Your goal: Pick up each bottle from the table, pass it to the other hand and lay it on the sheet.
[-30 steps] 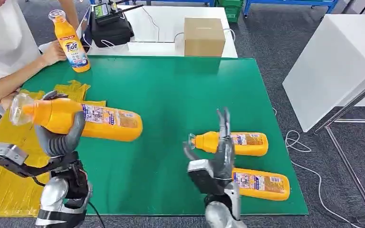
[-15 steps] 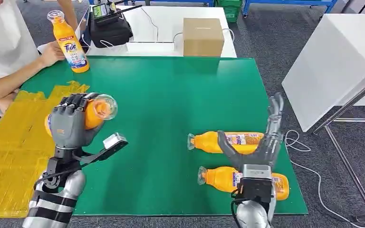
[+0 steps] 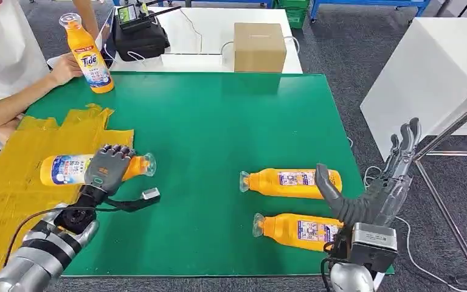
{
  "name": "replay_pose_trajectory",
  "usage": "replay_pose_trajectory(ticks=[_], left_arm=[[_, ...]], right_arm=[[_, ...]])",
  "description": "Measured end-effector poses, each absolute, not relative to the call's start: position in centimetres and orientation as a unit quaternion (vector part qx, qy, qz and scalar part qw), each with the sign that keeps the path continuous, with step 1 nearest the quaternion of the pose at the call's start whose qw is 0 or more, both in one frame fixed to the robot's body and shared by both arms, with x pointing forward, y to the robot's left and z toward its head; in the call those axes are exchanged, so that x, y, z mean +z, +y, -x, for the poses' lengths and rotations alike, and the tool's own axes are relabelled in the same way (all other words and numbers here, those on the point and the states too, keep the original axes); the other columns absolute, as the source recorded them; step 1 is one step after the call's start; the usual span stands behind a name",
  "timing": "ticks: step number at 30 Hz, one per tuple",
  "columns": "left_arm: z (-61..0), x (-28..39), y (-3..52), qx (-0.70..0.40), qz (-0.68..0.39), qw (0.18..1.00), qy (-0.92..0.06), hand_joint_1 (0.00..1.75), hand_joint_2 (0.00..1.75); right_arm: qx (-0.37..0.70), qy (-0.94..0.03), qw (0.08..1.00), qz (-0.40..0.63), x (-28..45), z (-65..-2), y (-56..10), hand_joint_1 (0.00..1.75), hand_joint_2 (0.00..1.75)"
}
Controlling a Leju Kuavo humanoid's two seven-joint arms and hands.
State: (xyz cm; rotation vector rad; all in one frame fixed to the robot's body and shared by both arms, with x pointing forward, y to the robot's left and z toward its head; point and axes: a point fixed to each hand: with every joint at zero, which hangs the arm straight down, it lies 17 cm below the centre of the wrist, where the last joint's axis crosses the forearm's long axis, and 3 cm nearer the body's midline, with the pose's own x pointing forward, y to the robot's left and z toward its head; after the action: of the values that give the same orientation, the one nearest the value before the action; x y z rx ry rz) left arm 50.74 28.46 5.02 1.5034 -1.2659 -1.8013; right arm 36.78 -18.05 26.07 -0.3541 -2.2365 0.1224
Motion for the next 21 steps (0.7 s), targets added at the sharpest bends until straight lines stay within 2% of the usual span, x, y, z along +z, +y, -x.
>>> replay_pose_trajectory(ticks=[5, 9, 10, 11, 21], left_arm=[[-49.9, 1.1, 31.7, -0.703, -0.534, 0.239, -0.405, 1.75, 1.75], [-50.1, 0.5, 33.0, -0.714, -0.534, 0.240, -0.384, 1.75, 1.75], [-50.1, 0.2, 33.6, -0.717, -0.534, 0.243, -0.376, 0.37, 1.75], [-50.1, 0.1, 34.0, -0.718, -0.535, 0.245, -0.372, 0.00, 1.75], [-49.2, -2.5, 39.2, -0.713, -0.531, 0.332, -0.316, 0.00, 1.75]], right_arm=[[0.054, -0.894, 0.422, 0.142, 26.0, -36.8, -18.1, 0.00, 1.75], [0.055, -0.894, 0.421, 0.143, 26.0, -36.8, -18.2, 0.00, 1.75], [0.056, -0.894, 0.421, 0.143, 26.0, -36.7, -18.2, 0.00, 1.75], [0.057, -0.894, 0.421, 0.143, 26.0, -36.7, -18.1, 0.00, 1.75], [0.107, -0.887, 0.424, 0.146, 24.9, -36.5, -16.4, 0.00, 1.75]])
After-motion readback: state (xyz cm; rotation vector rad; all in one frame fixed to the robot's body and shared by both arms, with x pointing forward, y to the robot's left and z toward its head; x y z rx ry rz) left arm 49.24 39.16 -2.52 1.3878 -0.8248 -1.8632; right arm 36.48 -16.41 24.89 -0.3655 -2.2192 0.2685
